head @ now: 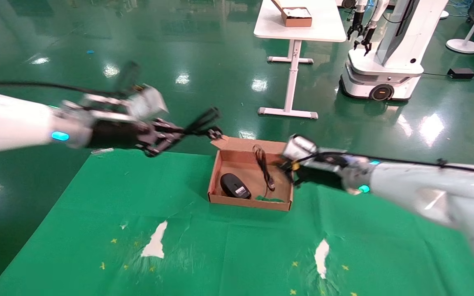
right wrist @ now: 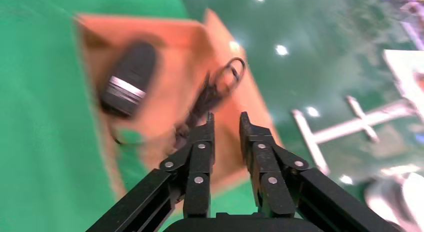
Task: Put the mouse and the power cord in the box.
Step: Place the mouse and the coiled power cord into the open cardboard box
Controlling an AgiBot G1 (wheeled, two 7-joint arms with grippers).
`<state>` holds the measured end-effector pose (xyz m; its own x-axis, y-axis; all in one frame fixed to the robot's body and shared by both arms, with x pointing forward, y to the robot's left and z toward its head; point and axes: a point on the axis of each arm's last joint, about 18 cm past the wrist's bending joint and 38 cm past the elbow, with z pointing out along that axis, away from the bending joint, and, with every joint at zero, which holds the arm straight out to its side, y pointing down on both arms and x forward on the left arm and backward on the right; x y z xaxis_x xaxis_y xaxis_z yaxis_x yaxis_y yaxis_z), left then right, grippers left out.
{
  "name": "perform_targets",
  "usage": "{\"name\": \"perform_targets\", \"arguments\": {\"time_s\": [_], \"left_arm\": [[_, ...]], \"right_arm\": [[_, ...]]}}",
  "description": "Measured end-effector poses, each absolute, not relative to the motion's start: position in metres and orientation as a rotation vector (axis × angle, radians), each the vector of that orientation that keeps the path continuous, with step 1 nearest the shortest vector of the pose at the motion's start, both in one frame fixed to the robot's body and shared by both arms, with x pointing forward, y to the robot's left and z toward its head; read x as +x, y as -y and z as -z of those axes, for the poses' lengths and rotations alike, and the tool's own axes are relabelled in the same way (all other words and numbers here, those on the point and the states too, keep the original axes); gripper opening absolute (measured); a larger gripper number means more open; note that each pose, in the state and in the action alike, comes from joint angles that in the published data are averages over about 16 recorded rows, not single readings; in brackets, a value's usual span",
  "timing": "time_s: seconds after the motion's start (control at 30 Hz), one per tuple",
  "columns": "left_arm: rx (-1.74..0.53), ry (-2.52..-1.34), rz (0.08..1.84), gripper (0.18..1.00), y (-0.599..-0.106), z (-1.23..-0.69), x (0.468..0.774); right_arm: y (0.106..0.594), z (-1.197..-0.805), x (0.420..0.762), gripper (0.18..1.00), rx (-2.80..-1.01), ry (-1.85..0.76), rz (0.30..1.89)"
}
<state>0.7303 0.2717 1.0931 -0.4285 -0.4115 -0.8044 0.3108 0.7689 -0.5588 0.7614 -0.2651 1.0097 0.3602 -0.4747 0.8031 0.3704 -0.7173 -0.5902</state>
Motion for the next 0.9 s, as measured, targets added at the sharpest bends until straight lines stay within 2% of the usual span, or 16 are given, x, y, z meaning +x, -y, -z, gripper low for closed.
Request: {"name": "perform_targets", "arguments": {"time_s": [0.2,0.43,0.63,0.9], "left_arm": [[0.082,-1.851,0.712,0.235,-0.211,-1.064,0.75],[0.276,-1.849,0.657,0.235,-0.155,-1.038,0.749],[0.349,-1.83,0.634,0.235,-0.127,-1.036,0.743],[0.325,-1.762,0.652,0.236,-0.105,-1.051,0.74]], "right_arm": [[0.32,-1.067,0.73,0.321,-1.835,0.007,1.547],[0.382,-1.128,0.649,0.45,-1.797,0.214,1.543],[0.417,-1.142,0.582,0.598,-1.809,0.31,1.466],[0.438,-1.142,0.541,0.788,-1.839,0.314,1.421]]}}
